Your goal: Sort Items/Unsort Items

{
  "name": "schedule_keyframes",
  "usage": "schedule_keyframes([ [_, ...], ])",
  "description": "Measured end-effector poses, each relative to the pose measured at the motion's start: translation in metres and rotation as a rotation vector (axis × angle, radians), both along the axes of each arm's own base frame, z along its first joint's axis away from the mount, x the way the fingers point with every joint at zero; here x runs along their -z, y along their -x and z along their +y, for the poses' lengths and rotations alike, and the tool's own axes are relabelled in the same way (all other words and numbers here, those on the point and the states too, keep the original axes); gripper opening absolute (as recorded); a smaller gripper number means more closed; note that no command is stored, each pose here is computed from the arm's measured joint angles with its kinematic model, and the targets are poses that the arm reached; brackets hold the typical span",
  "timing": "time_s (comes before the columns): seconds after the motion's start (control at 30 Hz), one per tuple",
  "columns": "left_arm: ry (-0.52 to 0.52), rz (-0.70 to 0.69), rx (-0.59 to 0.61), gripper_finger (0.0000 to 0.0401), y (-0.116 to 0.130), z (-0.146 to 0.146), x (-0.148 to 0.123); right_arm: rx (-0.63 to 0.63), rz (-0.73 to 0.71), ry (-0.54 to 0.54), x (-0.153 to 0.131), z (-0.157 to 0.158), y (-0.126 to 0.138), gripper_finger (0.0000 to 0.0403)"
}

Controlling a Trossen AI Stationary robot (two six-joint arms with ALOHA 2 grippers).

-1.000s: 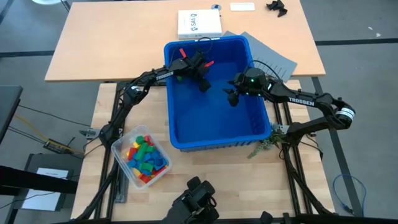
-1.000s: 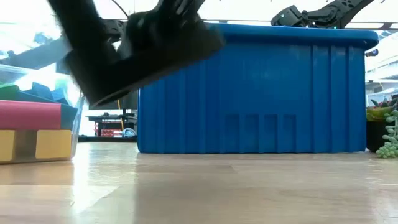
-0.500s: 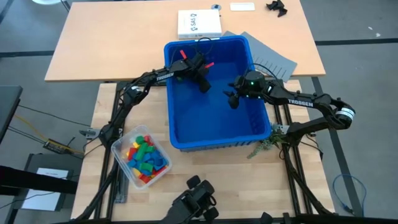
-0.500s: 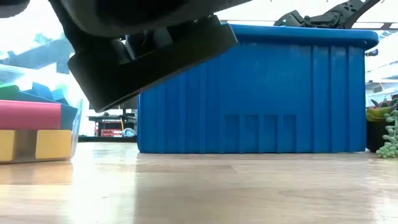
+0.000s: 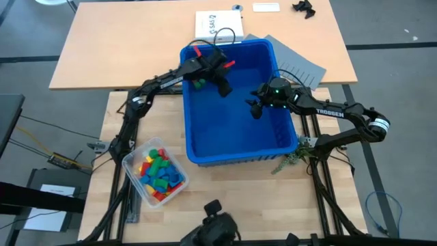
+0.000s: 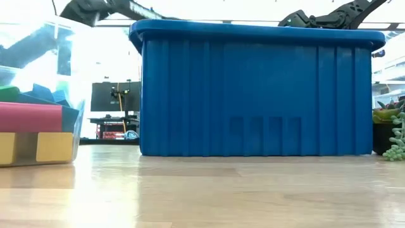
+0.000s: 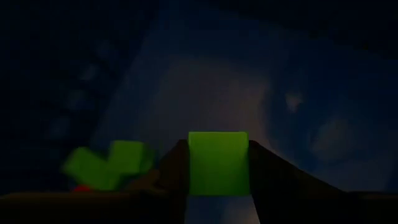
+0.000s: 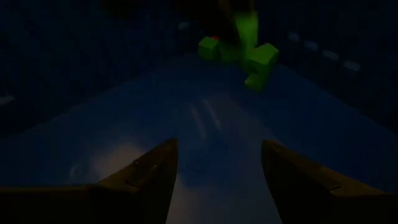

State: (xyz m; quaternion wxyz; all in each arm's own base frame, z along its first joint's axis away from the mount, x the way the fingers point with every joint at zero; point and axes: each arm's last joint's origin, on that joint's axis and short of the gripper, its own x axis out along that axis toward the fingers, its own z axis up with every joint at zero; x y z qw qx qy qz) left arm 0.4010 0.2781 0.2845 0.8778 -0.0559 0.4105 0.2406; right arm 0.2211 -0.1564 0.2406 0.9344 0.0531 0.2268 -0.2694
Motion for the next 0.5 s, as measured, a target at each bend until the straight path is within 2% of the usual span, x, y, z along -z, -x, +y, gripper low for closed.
schedule_keyframes([
  [0.23, -0.118, -0.005, -0.022, 0.0139, 0.045, -0.064, -0.098, -0.005, -0.004, -0.008, 0.0, 0.001, -0.001, 0.0229],
  [0.4, -0.089, -0.009, -0.024, 0.0139, 0.08, -0.113, -0.141, -0.019, -0.004, -0.008, 0.0, 0.004, -0.003, 0.0229],
  [0.5, -0.042, 0.017, -0.044, 0.0139, 0.101, -0.141, -0.153, -0.028, -0.005, -0.008, 0.0, 0.006, -0.004, 0.0229],
])
